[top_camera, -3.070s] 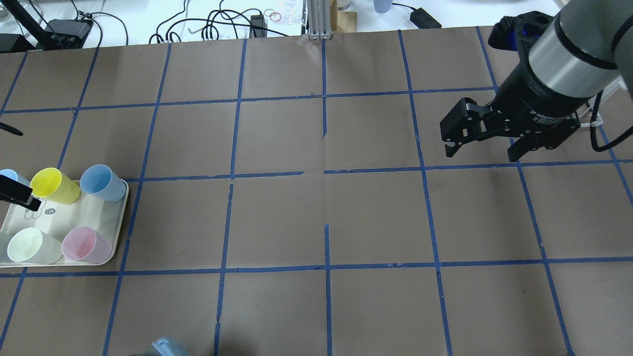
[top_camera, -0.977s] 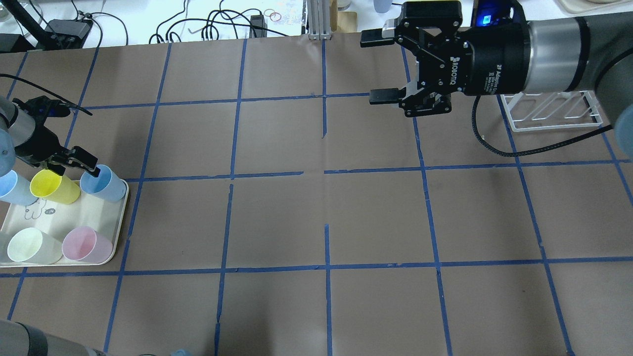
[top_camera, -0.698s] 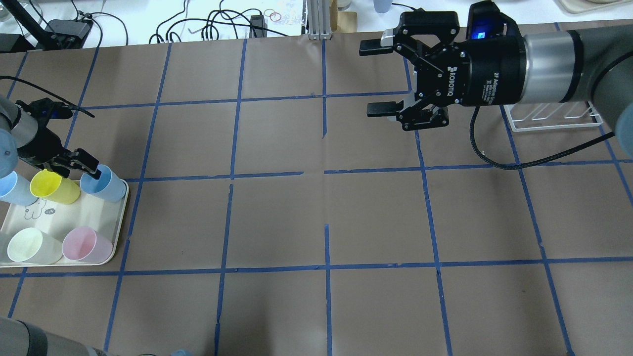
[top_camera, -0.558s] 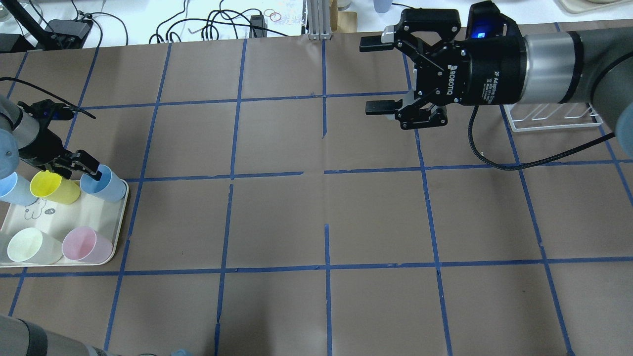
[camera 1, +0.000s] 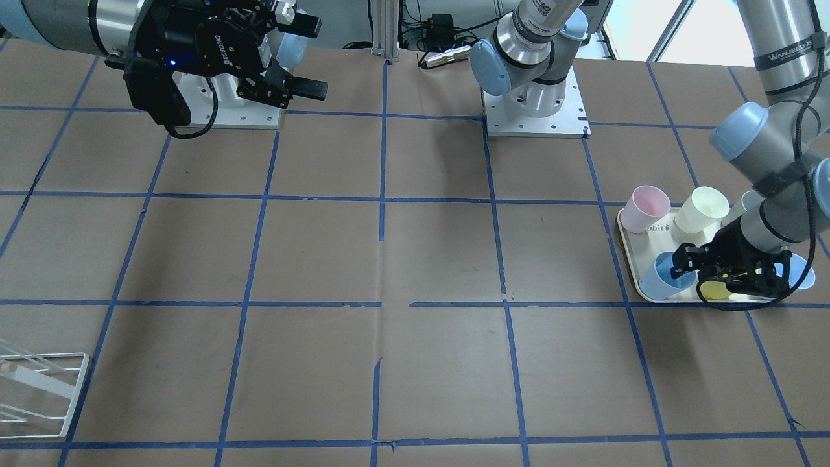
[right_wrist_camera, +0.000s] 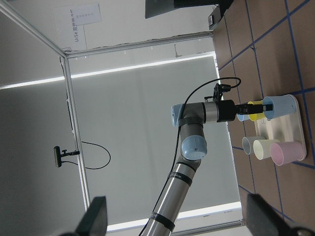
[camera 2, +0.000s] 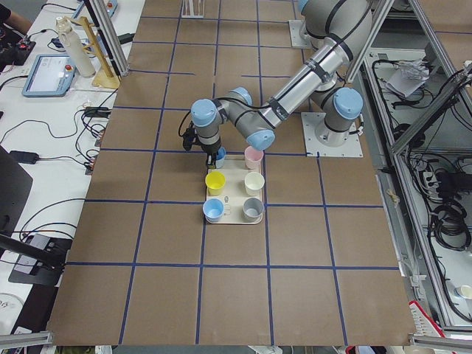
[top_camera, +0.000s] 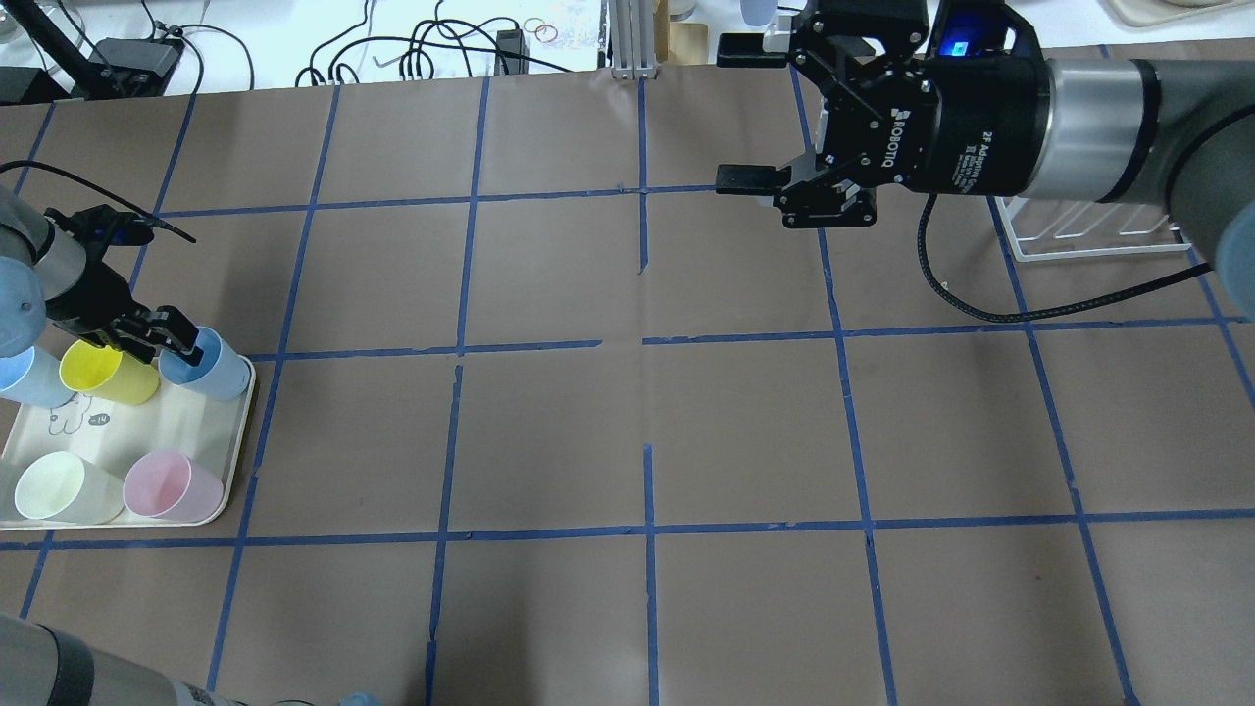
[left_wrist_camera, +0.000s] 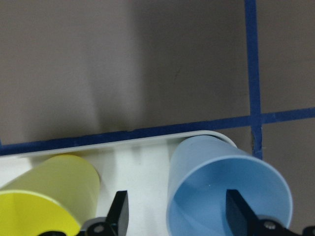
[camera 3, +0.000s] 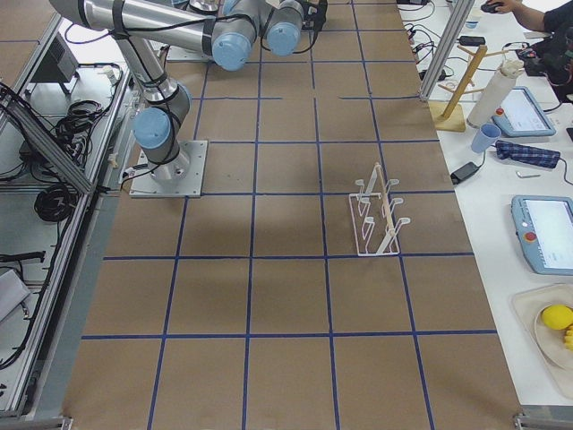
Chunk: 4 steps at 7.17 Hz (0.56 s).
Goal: Transfer IKEA cup to right arm and place on rack
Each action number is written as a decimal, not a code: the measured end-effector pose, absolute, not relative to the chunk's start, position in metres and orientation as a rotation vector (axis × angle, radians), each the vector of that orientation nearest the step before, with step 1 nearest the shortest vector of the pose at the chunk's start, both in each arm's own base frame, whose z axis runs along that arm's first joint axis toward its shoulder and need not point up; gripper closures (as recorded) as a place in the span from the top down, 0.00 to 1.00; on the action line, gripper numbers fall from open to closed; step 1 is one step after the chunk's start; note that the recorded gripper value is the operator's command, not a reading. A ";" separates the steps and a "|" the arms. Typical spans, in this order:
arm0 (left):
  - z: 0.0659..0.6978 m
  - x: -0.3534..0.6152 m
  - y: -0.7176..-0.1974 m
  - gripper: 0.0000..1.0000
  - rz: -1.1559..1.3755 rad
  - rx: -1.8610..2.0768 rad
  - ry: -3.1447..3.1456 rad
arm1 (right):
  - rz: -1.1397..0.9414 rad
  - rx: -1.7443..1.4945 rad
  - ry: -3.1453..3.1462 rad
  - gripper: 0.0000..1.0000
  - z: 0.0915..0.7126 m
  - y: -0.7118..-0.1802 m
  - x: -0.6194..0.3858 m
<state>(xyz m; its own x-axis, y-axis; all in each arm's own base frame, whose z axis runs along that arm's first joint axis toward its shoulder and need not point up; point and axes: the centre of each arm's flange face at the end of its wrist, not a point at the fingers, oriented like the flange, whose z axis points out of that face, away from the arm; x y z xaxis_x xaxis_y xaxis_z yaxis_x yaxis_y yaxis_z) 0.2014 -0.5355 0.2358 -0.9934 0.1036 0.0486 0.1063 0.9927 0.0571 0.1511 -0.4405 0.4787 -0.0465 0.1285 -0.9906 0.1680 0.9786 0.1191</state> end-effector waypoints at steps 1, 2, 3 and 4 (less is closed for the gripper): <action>0.236 0.201 -0.535 0.00 -0.094 -0.163 -3.090 | -0.039 0.220 1.622 1.00 0.477 -0.441 0.152; 0.236 0.201 -0.535 0.00 -0.093 -0.163 -3.088 | -0.036 0.222 1.621 1.00 0.475 -0.442 0.152; 0.238 0.200 -0.534 0.00 -0.089 -0.163 -3.088 | -0.026 0.230 1.619 1.00 0.471 -0.444 0.152; 0.246 0.201 -0.535 0.00 -0.074 -0.166 -3.095 | -0.020 0.236 1.618 1.00 0.469 -0.445 0.152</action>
